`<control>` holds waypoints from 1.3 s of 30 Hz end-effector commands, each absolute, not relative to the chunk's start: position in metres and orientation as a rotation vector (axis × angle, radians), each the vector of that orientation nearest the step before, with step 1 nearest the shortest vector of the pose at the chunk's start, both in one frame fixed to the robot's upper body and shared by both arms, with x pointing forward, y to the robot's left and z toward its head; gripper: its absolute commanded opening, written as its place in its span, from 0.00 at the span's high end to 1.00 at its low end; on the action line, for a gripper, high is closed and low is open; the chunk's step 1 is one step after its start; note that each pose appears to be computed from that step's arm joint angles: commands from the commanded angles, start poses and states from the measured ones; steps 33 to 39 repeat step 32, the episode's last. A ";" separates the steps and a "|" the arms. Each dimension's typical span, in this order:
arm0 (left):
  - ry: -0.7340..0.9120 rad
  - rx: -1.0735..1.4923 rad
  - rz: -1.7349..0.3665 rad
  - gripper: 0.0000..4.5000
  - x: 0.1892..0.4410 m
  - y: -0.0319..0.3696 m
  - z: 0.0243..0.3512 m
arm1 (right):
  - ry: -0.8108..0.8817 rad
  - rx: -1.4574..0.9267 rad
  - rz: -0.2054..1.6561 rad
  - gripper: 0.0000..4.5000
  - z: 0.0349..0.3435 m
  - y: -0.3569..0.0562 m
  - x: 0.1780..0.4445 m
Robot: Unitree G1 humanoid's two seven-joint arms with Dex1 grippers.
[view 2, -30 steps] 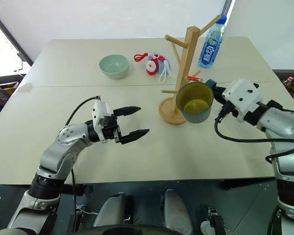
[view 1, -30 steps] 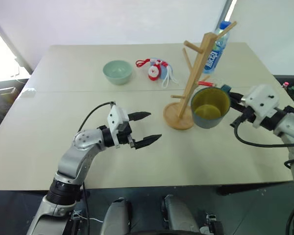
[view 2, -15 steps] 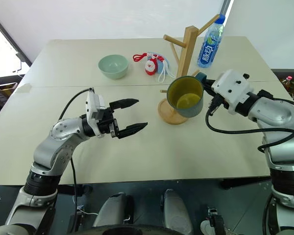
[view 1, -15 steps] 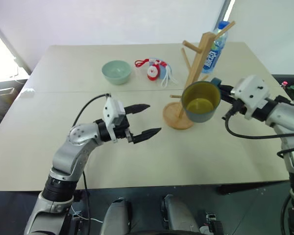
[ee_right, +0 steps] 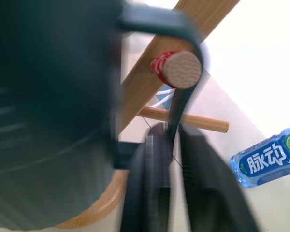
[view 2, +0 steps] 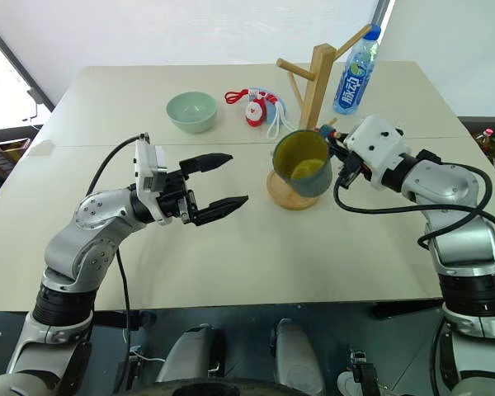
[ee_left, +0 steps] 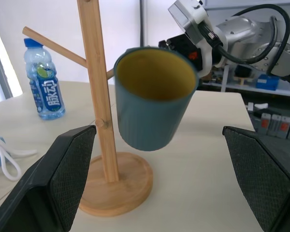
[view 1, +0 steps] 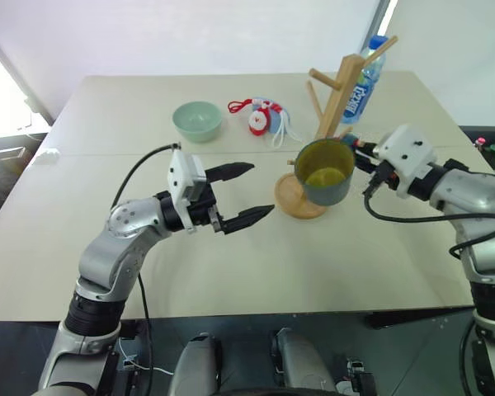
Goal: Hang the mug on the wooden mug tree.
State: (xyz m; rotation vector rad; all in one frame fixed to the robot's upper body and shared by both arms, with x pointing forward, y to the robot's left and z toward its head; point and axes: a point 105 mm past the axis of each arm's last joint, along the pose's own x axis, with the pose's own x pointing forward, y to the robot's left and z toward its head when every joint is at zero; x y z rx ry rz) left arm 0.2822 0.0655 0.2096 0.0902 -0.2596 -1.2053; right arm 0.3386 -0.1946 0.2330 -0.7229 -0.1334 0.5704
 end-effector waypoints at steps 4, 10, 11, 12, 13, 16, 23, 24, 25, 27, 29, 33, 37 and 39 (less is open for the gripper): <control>-0.305 0.106 -1.221 0.00 0.278 0.063 0.220 | -0.222 -0.798 0.511 0.44 0.257 -0.199 0.336; -0.286 0.112 -1.121 0.00 0.292 0.073 0.211 | -0.254 -0.758 0.434 0.44 0.267 -0.226 0.326; -0.277 0.090 -1.061 0.00 0.299 0.081 0.207 | -0.273 -0.674 0.423 0.44 0.266 -0.236 0.320; -0.270 0.075 -1.019 0.00 0.303 0.087 0.204 | -0.288 -0.614 0.416 0.44 0.265 -0.243 0.316; -0.248 0.065 -0.962 0.00 0.309 0.096 0.197 | -0.292 -0.544 0.402 0.44 0.258 -0.252 0.311; -0.194 0.037 -0.775 0.00 0.324 0.125 0.173 | -0.242 -0.367 0.339 0.44 0.223 -0.276 0.305; -0.080 -0.013 -0.446 0.00 0.335 0.173 0.121 | -0.201 -0.168 0.255 0.44 0.157 -0.274 0.303; -0.068 0.001 -0.411 0.00 0.335 0.178 0.116 | -0.192 -0.155 0.256 0.44 0.150 -0.270 0.305; -0.055 0.016 -0.383 0.00 0.335 0.181 0.111 | -0.182 -0.147 0.257 0.44 0.143 -0.267 0.306; -0.044 0.028 -0.356 0.00 0.335 0.185 0.106 | -0.172 -0.138 0.259 0.44 0.136 -0.265 0.307; -0.048 0.026 -0.346 0.00 0.335 0.187 0.106 | -0.168 -0.126 0.260 0.44 0.132 -0.263 0.309; -0.064 0.032 -0.344 0.00 0.333 0.188 0.109 | -0.154 -0.116 0.258 0.44 0.123 -0.263 0.314; -0.064 0.032 -0.344 0.00 0.333 0.188 0.109 | -0.154 -0.116 0.258 0.44 0.123 -0.263 0.314; -0.064 0.032 -0.344 0.00 0.333 0.188 0.109 | -0.154 -0.116 0.258 0.44 0.123 -0.263 0.314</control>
